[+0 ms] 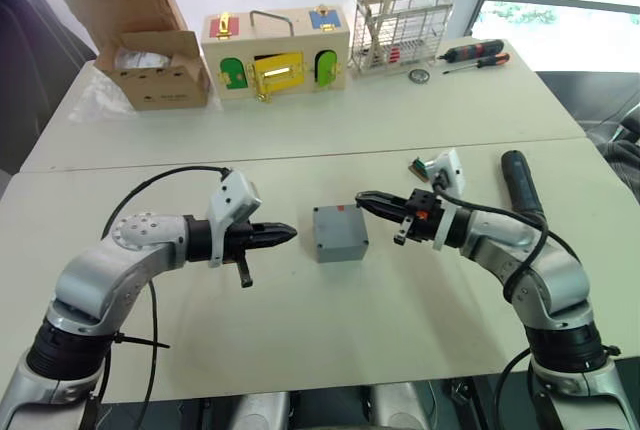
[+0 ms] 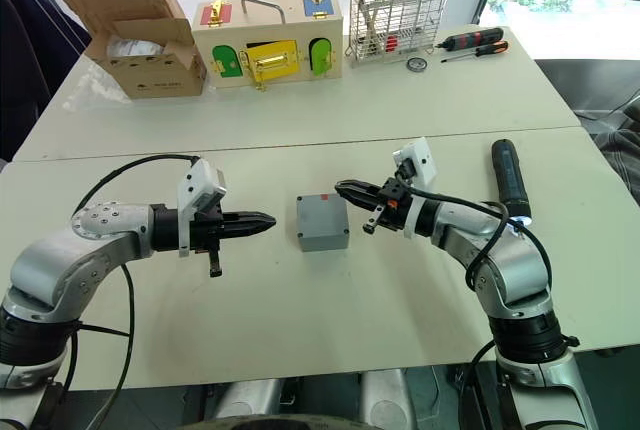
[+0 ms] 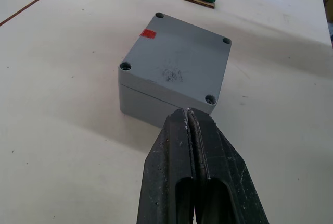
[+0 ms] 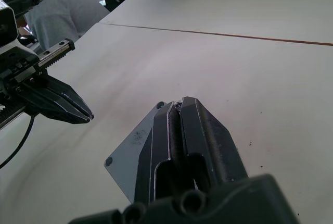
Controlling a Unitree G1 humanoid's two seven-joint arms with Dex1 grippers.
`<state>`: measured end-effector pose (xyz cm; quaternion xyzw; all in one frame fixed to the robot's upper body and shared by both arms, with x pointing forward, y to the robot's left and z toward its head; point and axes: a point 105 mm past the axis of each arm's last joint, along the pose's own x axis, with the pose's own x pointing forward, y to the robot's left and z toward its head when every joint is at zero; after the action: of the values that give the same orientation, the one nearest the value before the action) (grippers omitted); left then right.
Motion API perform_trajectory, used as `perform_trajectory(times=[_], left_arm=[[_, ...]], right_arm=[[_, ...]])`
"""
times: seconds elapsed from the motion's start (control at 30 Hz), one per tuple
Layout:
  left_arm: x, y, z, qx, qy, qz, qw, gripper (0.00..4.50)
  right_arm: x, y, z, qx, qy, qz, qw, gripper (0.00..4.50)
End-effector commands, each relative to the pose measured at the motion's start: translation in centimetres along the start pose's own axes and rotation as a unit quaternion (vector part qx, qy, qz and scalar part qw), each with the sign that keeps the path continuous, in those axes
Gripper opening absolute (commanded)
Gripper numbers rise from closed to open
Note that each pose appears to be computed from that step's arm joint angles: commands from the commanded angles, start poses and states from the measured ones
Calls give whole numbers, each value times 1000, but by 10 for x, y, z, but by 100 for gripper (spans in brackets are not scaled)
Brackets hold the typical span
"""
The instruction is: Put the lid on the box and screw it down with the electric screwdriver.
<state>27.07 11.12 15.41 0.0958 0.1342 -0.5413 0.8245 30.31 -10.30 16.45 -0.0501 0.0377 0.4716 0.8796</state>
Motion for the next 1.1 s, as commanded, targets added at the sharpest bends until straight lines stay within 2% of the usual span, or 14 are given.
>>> perform_trajectory(times=[0.03,0.87,0.97,1.1], left_arm=[[-3,-3,10,23,-11,2,1000,0],[1,-2,11,25,-15,11,1000,0],[1,-2,12,26,-16,11,999,0],[1,0,13,27,-17,11,999,0]], right_arm=[[1,-3,4,-19,-10,-8,1000,8],[12,-6,-19,-19,23,-1,1000,8],[11,-7,-20,-25,30,-1,999,99],[8,-11,-21,-56,51,-5,997,304]])
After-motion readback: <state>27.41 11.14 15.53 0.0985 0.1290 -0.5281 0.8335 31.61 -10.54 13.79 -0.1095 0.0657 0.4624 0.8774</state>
